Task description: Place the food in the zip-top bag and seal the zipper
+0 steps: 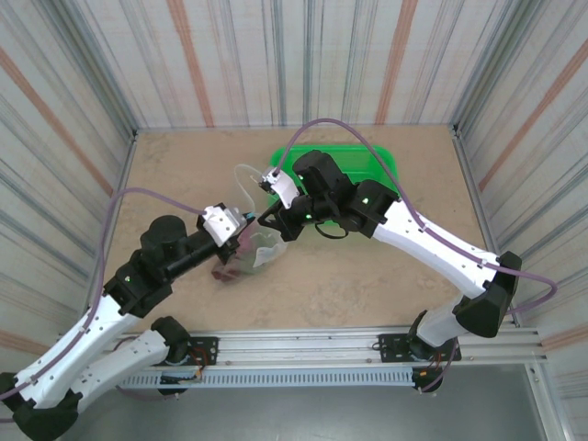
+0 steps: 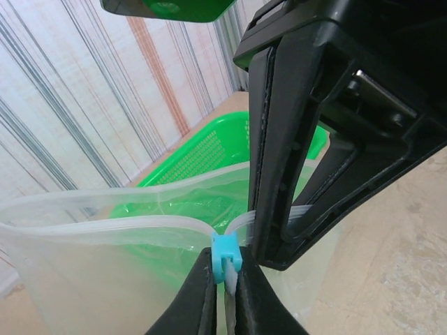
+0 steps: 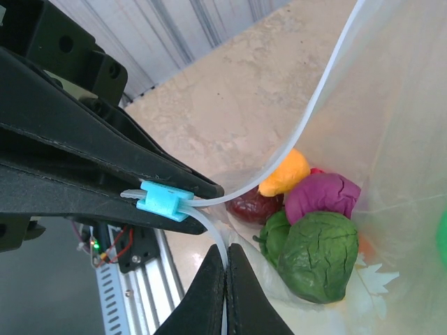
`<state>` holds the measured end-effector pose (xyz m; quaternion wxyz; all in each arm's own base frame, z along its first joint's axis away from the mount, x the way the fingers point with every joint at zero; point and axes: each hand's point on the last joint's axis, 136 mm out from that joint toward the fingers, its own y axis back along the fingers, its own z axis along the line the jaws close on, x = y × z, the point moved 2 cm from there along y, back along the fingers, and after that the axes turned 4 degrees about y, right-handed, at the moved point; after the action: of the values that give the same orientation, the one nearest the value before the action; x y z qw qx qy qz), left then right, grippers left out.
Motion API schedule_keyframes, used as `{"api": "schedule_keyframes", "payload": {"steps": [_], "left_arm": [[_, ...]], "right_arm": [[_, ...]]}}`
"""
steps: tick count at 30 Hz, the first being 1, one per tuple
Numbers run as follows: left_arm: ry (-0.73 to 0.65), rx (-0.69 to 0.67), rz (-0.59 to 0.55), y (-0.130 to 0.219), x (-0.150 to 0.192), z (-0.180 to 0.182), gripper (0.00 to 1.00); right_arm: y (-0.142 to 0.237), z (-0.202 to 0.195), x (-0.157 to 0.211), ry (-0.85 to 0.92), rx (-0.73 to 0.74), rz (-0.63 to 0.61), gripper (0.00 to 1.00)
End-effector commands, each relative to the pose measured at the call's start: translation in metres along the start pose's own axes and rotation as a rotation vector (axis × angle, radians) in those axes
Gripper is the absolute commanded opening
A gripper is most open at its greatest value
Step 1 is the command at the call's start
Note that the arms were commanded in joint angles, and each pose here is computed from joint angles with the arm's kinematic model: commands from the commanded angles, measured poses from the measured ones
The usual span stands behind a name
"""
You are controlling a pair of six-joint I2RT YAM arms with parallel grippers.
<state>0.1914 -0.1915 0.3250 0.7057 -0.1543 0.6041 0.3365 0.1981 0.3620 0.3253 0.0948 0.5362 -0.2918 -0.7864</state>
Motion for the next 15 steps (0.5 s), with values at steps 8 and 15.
{"api": "schedule_keyframes", "payload": {"steps": [8, 15], "left_arm": [[0.029, -0.031, -0.032, 0.0064, 0.0064, 0.0008, 0.07], [0.03, -0.023, -0.038, 0.0043, 0.0044, 0.0003, 0.07]], "right_arm": [[0.0091, 0.014, -0.0088, -0.012, -0.045, -0.042, 0.0], [0.0068, 0.0152, -0.0075, -0.018, -0.05, -0.039, 0.0]]}}
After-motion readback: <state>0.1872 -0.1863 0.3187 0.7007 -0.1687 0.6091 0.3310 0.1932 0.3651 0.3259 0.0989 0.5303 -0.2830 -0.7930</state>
